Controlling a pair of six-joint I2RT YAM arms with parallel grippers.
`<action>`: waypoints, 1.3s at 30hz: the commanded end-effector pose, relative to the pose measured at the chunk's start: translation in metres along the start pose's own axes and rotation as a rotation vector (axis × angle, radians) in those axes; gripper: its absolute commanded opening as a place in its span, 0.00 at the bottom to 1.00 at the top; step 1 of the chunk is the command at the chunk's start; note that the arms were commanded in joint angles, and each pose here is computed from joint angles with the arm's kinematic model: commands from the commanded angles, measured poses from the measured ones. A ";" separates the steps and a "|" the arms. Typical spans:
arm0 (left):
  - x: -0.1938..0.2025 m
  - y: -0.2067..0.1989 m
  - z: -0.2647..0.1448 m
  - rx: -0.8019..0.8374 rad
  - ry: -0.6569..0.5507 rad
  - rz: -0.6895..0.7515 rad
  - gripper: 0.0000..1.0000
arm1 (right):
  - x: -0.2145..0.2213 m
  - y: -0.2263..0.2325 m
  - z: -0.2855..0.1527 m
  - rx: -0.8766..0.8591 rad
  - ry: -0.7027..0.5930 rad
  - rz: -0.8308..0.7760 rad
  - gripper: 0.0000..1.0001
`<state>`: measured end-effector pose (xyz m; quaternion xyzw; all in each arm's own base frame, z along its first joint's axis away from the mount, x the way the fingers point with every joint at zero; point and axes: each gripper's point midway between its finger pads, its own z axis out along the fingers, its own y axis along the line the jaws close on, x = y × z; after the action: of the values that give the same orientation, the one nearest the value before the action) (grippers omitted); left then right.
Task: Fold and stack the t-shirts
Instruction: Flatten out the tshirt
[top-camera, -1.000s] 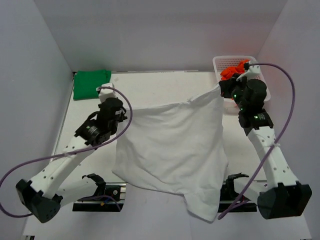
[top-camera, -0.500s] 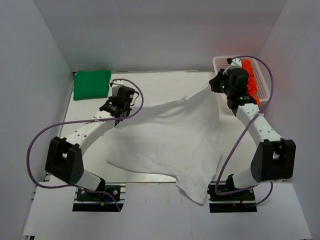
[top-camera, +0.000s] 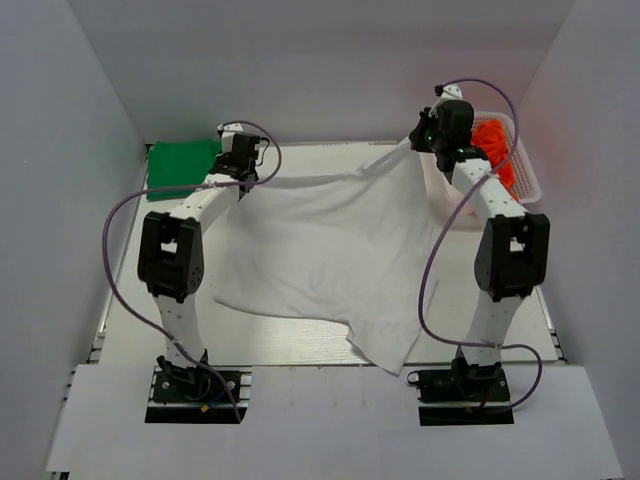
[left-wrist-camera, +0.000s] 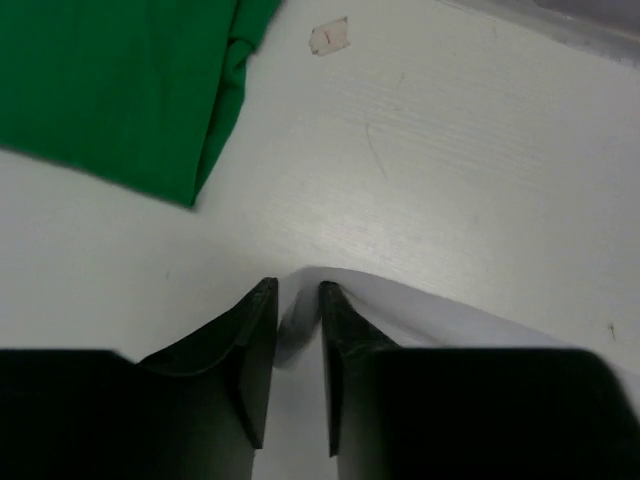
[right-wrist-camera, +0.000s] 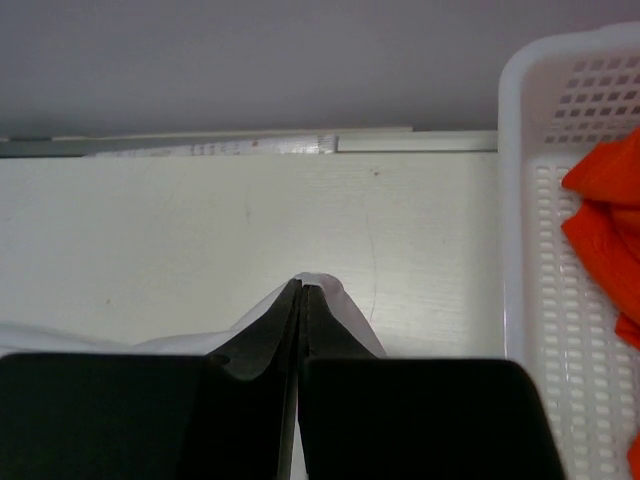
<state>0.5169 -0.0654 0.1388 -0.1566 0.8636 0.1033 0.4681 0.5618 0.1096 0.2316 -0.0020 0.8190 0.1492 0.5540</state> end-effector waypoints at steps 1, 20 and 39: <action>-0.019 -0.008 0.033 -0.004 -0.009 -0.019 0.34 | -0.005 -0.009 0.037 0.032 0.018 -0.054 0.00; -0.063 -0.038 -0.019 0.259 0.031 -0.059 1.00 | -0.054 0.061 -0.017 -0.117 -0.013 -0.176 0.90; 0.159 0.089 -0.158 0.158 0.411 -0.360 0.97 | 0.225 0.067 -0.180 -0.111 0.543 0.095 0.90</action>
<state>0.2762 -0.0548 0.1062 -0.2692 0.9071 -0.0673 0.3165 0.3095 0.1635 0.1026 -0.0622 0.9279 0.2020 0.3072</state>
